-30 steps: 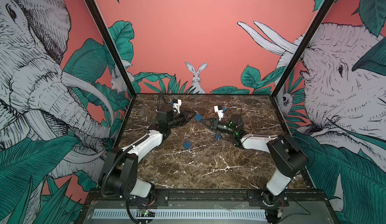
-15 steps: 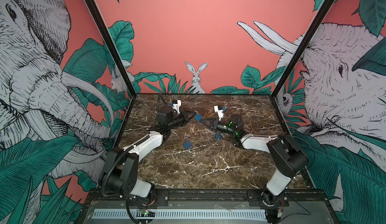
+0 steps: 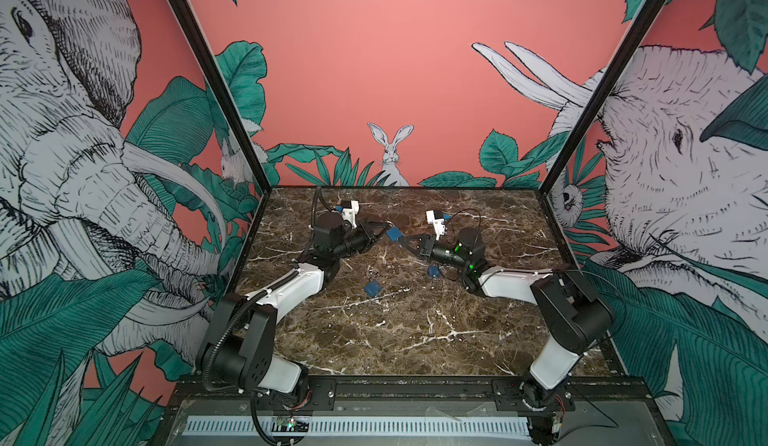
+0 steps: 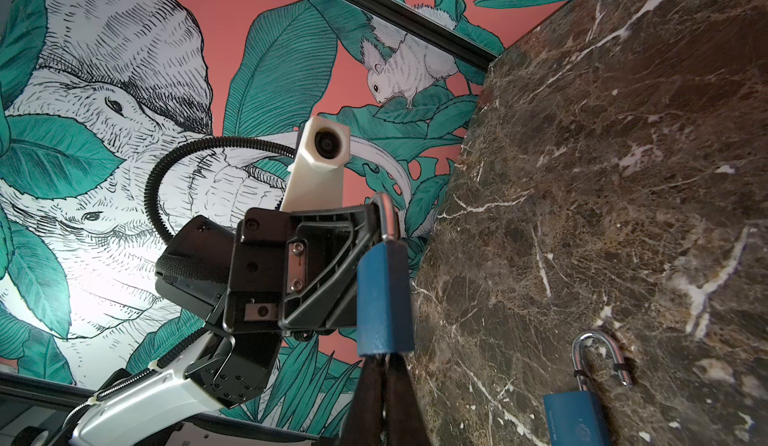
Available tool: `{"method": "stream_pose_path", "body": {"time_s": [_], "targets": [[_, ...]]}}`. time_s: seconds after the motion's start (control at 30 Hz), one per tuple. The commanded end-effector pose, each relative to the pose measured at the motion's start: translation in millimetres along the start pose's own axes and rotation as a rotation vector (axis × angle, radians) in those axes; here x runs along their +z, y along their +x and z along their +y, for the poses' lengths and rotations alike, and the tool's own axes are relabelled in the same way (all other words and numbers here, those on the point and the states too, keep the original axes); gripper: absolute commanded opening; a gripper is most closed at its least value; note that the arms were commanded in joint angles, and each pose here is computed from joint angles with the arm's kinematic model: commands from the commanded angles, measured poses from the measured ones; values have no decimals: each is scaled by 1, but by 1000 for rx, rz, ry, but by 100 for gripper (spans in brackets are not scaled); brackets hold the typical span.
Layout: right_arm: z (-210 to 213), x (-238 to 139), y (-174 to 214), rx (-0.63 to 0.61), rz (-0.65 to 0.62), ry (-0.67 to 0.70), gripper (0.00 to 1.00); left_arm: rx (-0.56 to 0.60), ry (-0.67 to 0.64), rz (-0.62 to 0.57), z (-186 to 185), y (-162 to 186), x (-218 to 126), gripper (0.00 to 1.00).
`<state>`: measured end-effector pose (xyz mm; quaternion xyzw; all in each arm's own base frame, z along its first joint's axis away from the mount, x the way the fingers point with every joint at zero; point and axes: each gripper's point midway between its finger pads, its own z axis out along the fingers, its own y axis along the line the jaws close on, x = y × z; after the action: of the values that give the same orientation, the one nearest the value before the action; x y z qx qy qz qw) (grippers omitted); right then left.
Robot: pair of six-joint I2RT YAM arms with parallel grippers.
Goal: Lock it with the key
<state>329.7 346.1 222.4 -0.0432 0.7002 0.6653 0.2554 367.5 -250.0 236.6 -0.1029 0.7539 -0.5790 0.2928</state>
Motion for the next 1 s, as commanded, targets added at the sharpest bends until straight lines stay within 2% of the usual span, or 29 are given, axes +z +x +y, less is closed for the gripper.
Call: {"method": "stream_pose_path", "body": {"time_s": [0.0, 0.5, 0.97], "targets": [[16, 1, 7, -38, 14, -55, 0, 34, 73, -64, -21, -8, -5, 0], [7, -8, 10, -37, -9, 4, 0, 34, 65, -268, -19, -33, -25, 0], [13, -9, 29, -10, 87, -73, 0, 52, 98, -262, -29, -44, -16, 0]]}}
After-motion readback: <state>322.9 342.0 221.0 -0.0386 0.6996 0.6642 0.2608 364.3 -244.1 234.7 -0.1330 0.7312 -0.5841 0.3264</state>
